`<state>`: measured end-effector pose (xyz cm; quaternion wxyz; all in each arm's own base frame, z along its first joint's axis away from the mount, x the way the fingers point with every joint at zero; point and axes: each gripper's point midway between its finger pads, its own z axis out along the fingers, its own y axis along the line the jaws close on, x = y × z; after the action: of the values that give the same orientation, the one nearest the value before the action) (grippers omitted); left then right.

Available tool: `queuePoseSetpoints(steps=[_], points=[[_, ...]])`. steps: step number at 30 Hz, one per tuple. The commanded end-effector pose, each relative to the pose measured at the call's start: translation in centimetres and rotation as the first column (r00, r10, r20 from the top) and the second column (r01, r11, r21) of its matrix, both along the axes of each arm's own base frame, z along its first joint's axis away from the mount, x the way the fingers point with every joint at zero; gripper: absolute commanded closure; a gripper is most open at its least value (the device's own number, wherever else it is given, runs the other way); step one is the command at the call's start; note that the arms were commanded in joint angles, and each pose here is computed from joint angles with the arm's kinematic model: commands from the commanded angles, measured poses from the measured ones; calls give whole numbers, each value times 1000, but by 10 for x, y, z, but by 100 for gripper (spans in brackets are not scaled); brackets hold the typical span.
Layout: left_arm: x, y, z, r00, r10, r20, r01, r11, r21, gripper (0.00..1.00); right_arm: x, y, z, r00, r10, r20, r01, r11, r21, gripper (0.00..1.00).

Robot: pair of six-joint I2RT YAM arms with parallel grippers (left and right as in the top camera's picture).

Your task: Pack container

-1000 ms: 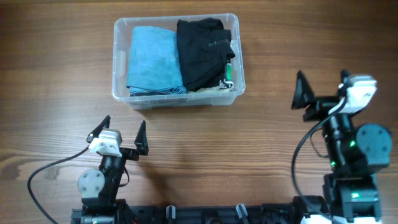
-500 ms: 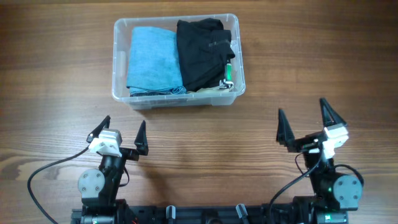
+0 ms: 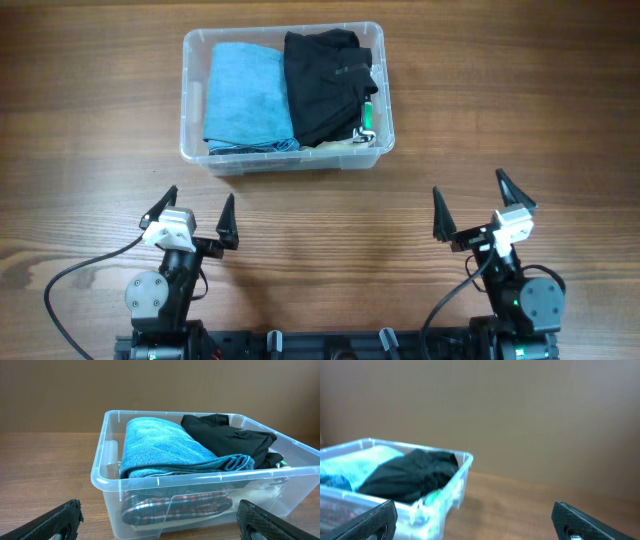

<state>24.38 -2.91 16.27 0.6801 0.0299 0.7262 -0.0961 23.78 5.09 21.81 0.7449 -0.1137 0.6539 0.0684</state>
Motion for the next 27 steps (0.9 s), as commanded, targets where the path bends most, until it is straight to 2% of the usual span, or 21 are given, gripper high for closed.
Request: queuePoseSetpoints(steps=[1, 10, 27], points=[[0, 0, -2, 1000, 0, 3, 0, 1000, 12, 0, 1, 0, -14, 1000, -8, -6, 8, 1000, -18, 0], [0, 0, -2, 1000, 0, 3, 0, 1000, 12, 0, 6, -12, -42, 991, -74, -112, 73, 997, -15, 0], [0, 0, -2, 1000, 0, 3, 0, 1000, 12, 0, 6, -17, -41, 990, -93, -108, 91, 996, -25, 0]])
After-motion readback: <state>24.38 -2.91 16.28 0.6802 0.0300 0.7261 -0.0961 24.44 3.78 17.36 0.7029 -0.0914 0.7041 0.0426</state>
